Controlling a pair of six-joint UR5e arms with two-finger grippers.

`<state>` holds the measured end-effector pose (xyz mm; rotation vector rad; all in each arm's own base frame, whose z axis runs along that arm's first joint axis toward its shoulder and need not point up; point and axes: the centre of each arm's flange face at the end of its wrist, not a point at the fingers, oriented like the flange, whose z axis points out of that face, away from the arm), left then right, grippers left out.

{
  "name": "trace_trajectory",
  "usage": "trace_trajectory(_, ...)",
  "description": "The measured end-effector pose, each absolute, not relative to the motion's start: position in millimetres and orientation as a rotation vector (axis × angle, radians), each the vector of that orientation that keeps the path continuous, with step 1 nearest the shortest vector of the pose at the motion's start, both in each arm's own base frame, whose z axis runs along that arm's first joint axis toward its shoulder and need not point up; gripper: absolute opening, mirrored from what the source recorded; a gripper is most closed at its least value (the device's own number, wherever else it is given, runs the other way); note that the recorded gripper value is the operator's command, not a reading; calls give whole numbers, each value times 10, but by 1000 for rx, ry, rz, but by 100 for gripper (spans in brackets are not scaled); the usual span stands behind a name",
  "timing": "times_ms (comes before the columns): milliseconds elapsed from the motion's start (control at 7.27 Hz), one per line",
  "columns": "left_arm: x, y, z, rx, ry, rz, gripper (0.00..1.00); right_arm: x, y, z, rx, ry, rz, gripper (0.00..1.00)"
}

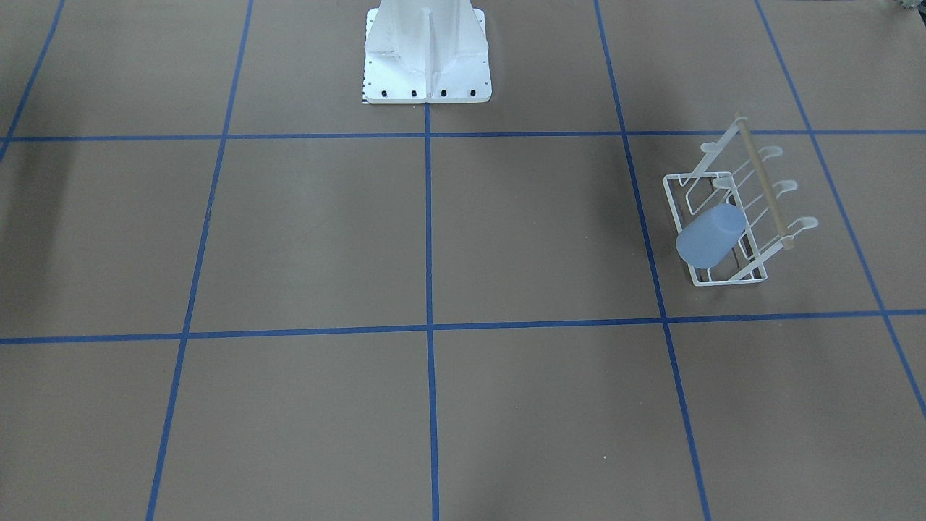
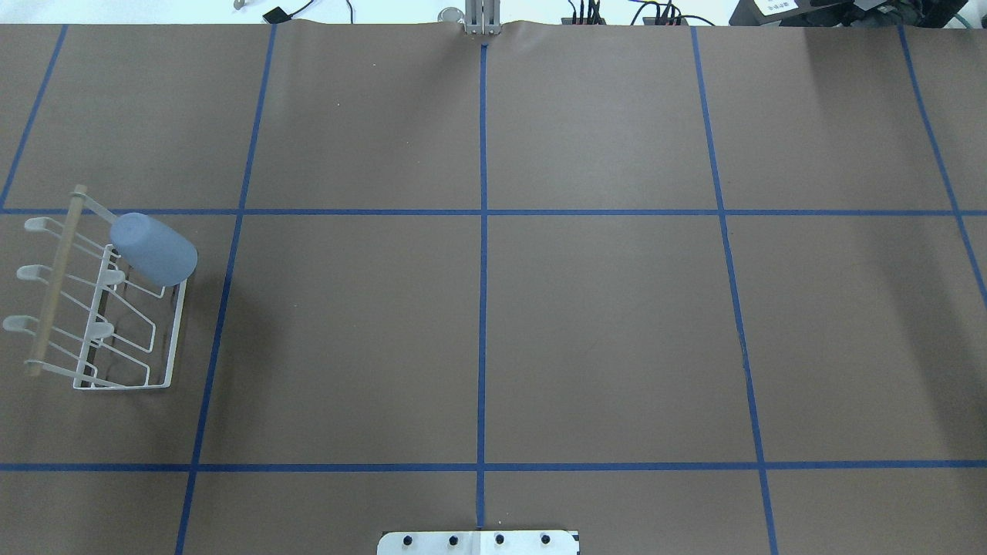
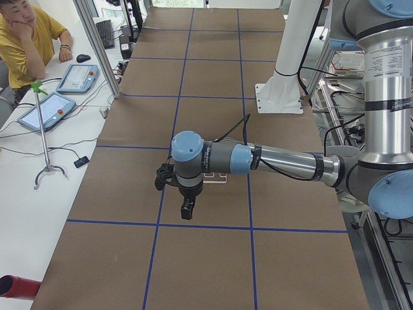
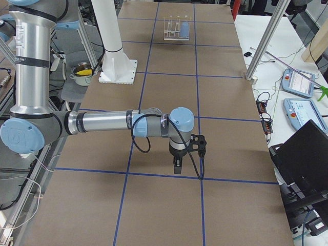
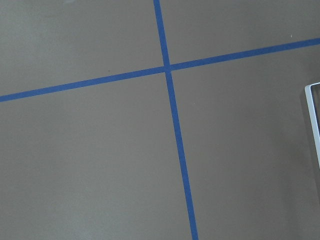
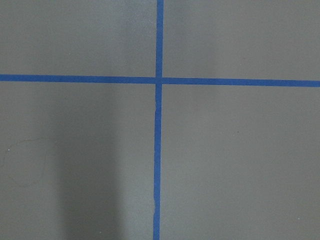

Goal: Hang cup on cup holder

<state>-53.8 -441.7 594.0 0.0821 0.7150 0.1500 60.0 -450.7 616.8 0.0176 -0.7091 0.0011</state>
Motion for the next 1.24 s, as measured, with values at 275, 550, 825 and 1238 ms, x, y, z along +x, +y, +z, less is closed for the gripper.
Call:
trace_trajectory(275, -538, -4417, 5936, 83, 715, 150, 98, 600, -4498, 6179, 15, -709, 3, 100)
trace_trajectory(550, -537, -4417, 5925, 85, 715, 151, 98, 600, -4495, 6201, 11, -709, 3, 100)
trace_trajectory(825, -538, -4417, 5917, 87, 715, 152, 98, 600, -4494, 6209, 9, -709, 3, 100)
trace_trajectory(1238, -534, -4418, 5913, 87, 715, 153, 98, 598, -4493, 6222, 7, -709, 4, 100)
